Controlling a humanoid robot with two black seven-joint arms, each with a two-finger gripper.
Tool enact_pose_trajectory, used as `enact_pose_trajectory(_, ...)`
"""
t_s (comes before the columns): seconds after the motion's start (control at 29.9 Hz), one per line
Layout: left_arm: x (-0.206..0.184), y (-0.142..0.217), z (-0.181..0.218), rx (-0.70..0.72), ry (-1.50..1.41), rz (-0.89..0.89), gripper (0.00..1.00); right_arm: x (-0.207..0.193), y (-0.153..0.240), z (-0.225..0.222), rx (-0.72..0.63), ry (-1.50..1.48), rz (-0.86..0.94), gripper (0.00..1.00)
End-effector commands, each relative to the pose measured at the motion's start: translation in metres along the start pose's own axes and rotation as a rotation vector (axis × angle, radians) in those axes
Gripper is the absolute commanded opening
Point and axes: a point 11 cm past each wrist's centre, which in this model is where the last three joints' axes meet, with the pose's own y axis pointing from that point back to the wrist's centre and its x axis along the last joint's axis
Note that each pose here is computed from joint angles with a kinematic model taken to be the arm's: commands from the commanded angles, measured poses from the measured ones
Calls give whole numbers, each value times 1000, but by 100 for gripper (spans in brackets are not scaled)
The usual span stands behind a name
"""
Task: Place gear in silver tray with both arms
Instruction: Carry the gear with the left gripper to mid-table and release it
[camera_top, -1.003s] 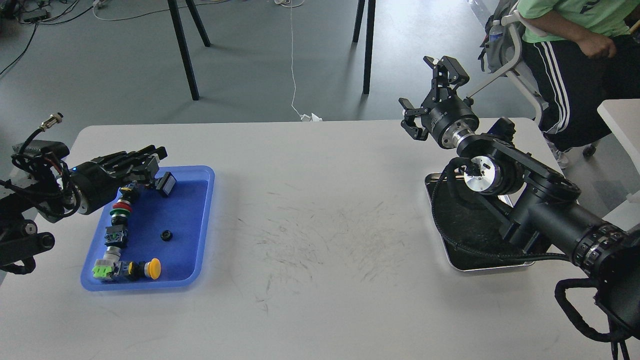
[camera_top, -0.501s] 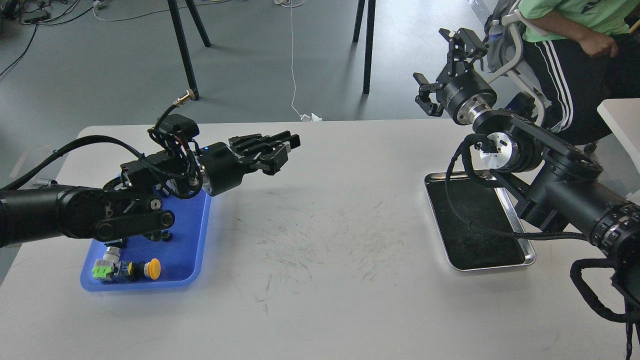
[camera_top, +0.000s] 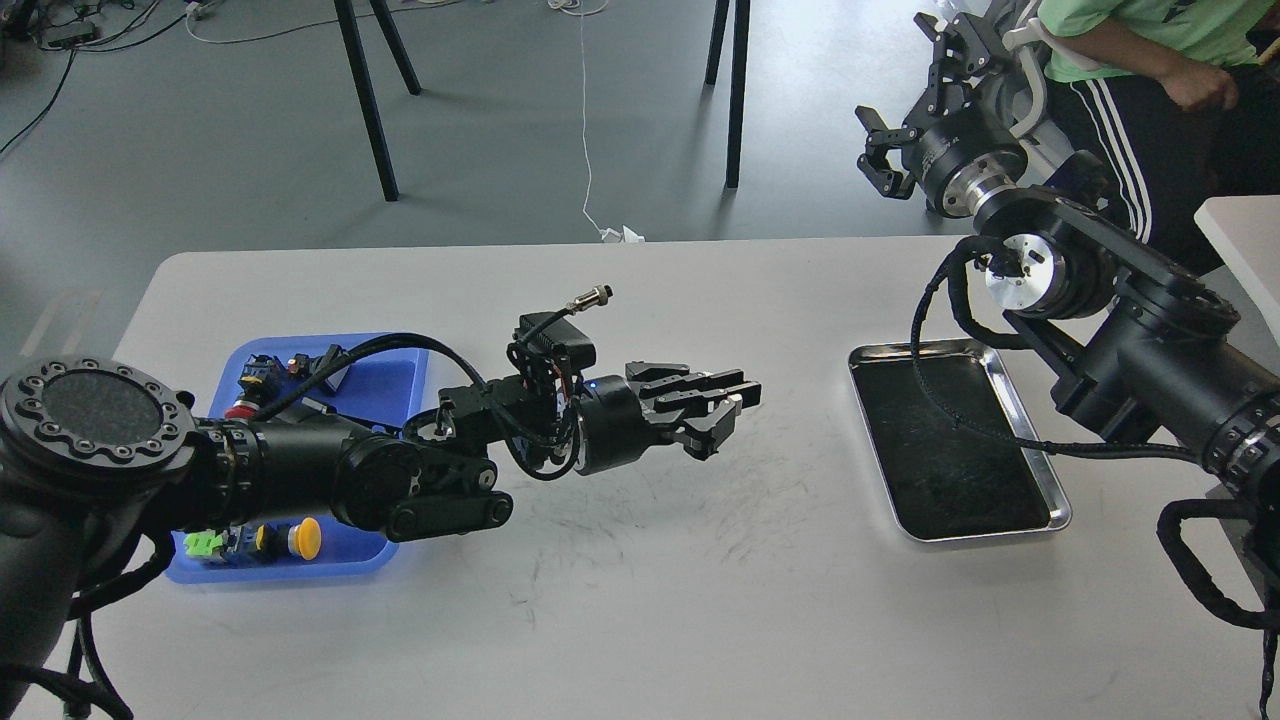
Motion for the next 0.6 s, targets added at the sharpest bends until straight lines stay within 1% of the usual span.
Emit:
enact_pose_trajectory(0.0, -6, -4, 0, 3, -1, 10, 25, 0, 0, 2, -5, 5, 0, 99)
enact_pose_trajectory(0.2, -12, 4, -18, 59, -9, 18, 26, 1, 1, 4, -11, 11, 1, 99)
enact_pose_trajectory(0.33, -17, 6, -22, 71, -7, 14, 27, 0, 1, 5, -14, 11, -1, 99)
enact_pose_trajectory(0.5, -36, 13, -24, 69, -28, -50, 28, 0, 1, 5, -15, 16, -1, 99)
enact_pose_trajectory(0.57, -38, 14, -25, 74, -26, -51, 28, 1, 1, 5, -15, 16, 1, 99)
